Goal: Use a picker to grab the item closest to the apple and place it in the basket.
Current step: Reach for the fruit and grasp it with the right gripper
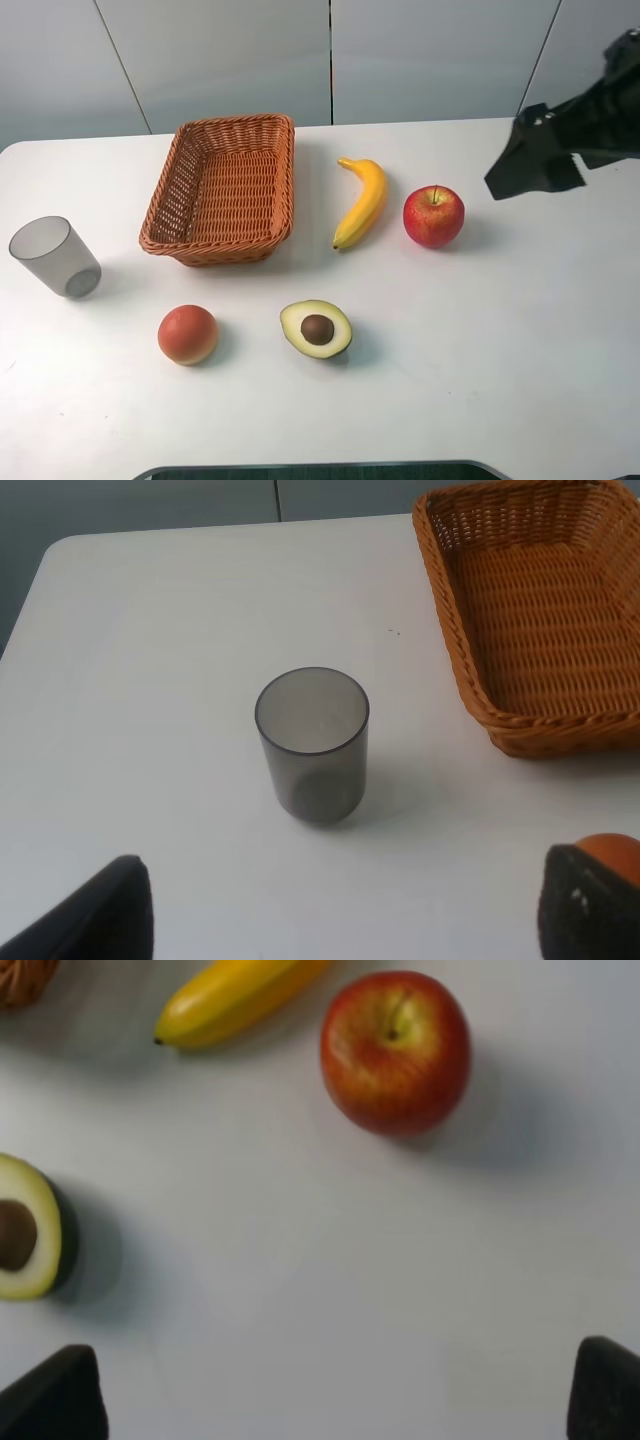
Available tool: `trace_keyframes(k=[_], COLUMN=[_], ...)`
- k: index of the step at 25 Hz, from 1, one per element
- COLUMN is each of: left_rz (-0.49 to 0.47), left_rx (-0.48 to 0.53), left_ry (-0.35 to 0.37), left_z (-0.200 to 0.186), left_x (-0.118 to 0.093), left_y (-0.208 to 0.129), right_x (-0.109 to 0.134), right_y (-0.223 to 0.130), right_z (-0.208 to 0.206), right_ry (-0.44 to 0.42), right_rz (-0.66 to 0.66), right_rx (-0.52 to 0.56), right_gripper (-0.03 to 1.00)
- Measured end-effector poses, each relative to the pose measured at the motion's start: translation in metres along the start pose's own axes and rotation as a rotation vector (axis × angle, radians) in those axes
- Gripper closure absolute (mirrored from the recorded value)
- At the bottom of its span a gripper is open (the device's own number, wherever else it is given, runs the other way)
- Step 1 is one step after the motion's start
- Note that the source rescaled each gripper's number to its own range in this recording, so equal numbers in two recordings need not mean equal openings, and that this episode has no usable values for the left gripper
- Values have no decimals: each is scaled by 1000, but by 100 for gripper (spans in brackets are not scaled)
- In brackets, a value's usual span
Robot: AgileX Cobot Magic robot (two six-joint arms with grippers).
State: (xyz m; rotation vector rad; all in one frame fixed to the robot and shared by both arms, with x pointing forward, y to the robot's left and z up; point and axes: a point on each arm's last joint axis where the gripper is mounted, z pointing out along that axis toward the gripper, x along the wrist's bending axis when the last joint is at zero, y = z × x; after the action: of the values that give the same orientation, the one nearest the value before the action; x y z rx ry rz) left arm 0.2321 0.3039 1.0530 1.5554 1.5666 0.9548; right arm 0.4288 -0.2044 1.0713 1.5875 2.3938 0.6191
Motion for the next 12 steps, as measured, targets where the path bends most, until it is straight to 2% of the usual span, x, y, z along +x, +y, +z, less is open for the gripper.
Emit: trace_keyframes(k=[7,12], left_rz=[0,0], left_rx=[0,0], left_ry=[0,0], left_z=[0,0], left_x=[0,0], left_y=[0,0], right_x=[8,9], right_y=[83,126], right_z=[58,104], right_ry=[-9,-12], right_rz=[-18,-7], right_rx=[66,118], right_gripper=[-3,-3])
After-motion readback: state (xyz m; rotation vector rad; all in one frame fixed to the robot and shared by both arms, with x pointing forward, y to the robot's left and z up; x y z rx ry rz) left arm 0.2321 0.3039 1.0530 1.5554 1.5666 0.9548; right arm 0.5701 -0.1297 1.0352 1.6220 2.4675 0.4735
